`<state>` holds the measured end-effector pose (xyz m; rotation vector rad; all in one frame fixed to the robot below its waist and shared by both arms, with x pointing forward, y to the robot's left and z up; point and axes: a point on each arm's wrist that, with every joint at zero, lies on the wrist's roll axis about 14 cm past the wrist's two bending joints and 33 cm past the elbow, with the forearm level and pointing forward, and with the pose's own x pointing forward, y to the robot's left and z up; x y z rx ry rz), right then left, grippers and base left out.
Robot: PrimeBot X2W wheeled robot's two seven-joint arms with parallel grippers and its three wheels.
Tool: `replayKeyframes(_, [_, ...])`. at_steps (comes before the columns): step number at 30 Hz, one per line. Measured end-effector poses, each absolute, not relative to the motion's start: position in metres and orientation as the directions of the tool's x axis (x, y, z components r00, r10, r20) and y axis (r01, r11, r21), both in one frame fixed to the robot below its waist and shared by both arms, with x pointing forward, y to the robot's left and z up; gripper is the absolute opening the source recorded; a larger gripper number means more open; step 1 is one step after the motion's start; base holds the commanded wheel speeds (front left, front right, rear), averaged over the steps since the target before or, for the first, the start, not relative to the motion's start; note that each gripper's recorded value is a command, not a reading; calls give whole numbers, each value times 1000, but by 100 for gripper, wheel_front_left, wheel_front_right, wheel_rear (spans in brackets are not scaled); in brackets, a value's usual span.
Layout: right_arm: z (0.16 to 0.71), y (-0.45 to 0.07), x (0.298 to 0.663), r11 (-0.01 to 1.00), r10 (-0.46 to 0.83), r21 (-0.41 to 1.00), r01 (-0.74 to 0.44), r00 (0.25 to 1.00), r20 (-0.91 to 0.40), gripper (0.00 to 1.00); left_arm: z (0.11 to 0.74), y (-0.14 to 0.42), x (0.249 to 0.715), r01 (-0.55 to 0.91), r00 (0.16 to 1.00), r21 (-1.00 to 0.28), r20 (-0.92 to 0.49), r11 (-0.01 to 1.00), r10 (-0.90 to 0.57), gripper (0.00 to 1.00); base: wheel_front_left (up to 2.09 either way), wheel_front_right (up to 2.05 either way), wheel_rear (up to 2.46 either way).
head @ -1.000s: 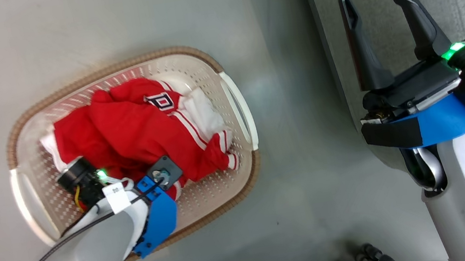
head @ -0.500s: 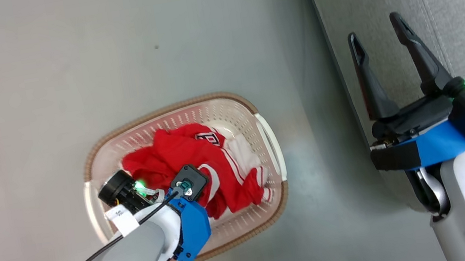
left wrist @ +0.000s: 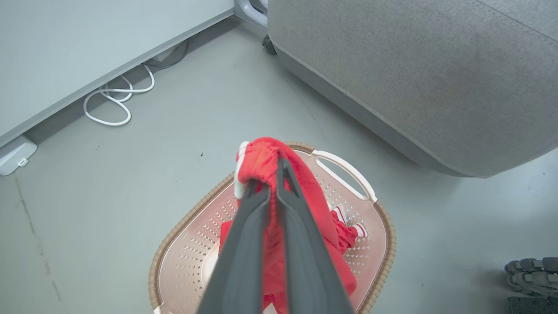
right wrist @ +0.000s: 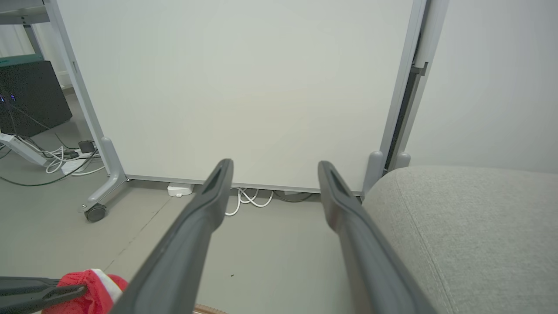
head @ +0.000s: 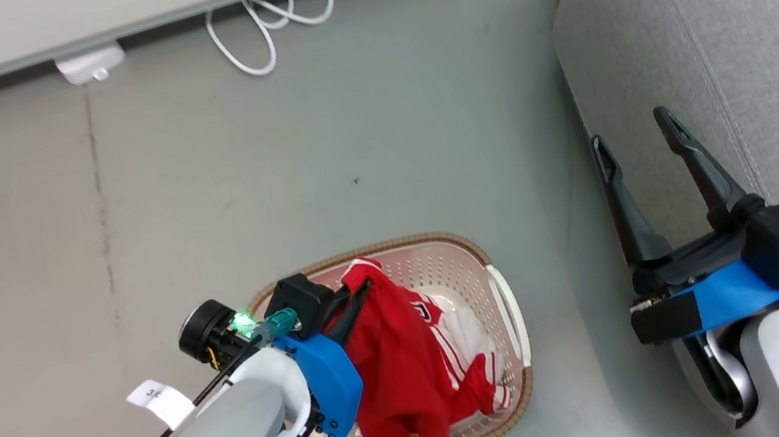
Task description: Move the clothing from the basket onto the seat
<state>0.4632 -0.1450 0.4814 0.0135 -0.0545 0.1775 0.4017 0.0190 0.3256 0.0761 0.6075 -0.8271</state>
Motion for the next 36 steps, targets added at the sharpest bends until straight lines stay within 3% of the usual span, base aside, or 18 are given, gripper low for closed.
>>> replayKeyframes(9, [505,-133,448,978,205,7,-207,973,103,100,405,37,443,627,695,-142,-341,766,-633,0,0,0,0])
replayKeyframes(17, [516,-134,433,979,204,5,-206,971,123,100,477,43,461,603,778,-116,-132,790,-614,0,0,0,0])
replayKeyframes(26, [525,-134,422,979,201,8,-204,969,141,100,545,31,462,619,785,-96,71,780,-615,0,0,0,0])
replayKeyframes(36, [531,-130,411,976,211,17,-216,965,156,100,585,11,445,663,745,-85,180,744,-643,0,0,0,0])
